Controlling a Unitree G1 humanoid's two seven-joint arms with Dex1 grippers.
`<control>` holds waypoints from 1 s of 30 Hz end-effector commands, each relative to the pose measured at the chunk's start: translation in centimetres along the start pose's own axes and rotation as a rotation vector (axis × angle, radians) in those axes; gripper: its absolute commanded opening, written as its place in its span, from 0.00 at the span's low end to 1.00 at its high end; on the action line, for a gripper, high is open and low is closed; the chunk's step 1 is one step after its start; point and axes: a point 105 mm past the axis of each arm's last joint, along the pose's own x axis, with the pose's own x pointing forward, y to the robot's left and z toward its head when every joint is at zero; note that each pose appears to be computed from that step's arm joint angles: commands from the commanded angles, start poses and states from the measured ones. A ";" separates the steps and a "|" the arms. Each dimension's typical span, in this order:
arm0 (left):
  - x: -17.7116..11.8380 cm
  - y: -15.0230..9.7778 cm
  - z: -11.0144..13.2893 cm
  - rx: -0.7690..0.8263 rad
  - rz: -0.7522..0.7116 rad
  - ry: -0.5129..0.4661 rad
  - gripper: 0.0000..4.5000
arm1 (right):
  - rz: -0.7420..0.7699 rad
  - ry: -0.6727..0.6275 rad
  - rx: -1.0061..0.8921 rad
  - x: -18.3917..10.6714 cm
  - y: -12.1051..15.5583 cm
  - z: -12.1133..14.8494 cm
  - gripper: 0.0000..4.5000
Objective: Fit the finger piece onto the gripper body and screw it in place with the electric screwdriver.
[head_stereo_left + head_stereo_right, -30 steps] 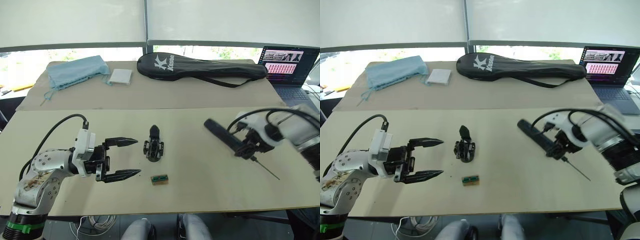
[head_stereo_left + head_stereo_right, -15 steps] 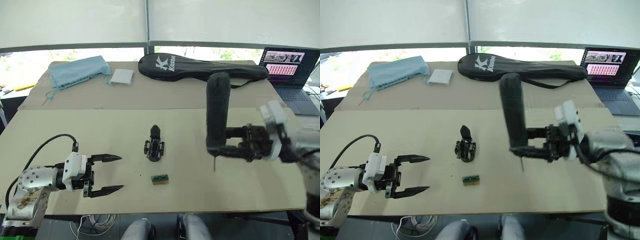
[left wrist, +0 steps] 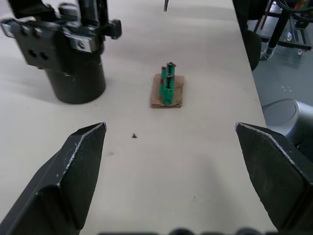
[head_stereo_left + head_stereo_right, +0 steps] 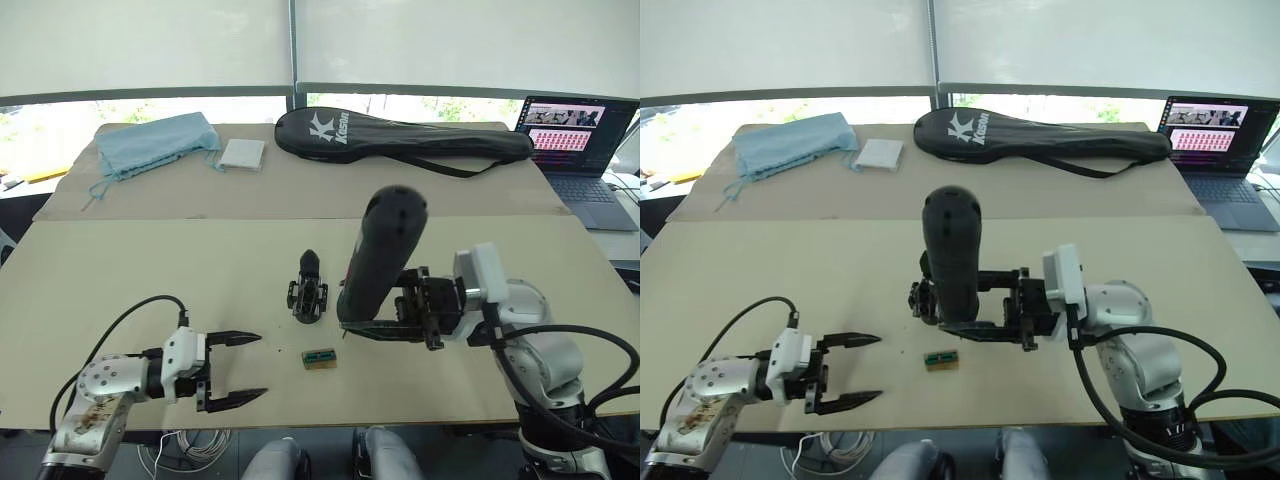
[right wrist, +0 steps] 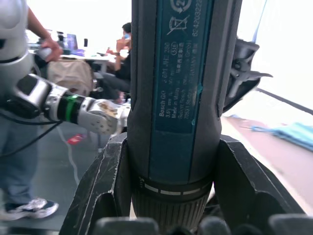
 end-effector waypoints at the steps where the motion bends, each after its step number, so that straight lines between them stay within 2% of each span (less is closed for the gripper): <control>1: 1.7 0.7 0.8 0.042 0.022 -0.007 1.00 | 0.055 -0.020 -0.053 0.2 -0.1 0.9 0.43; 11: 4.6 0.2 0.8 0.011 -0.001 -0.014 1.00 | 0.088 -0.024 -0.065 0.9 -0.5 0.3 0.43; 30: 6.5 -0.5 0.4 0.033 -0.064 -0.004 1.00 | 0.108 -0.013 -0.018 1.9 0.1 -0.2 0.43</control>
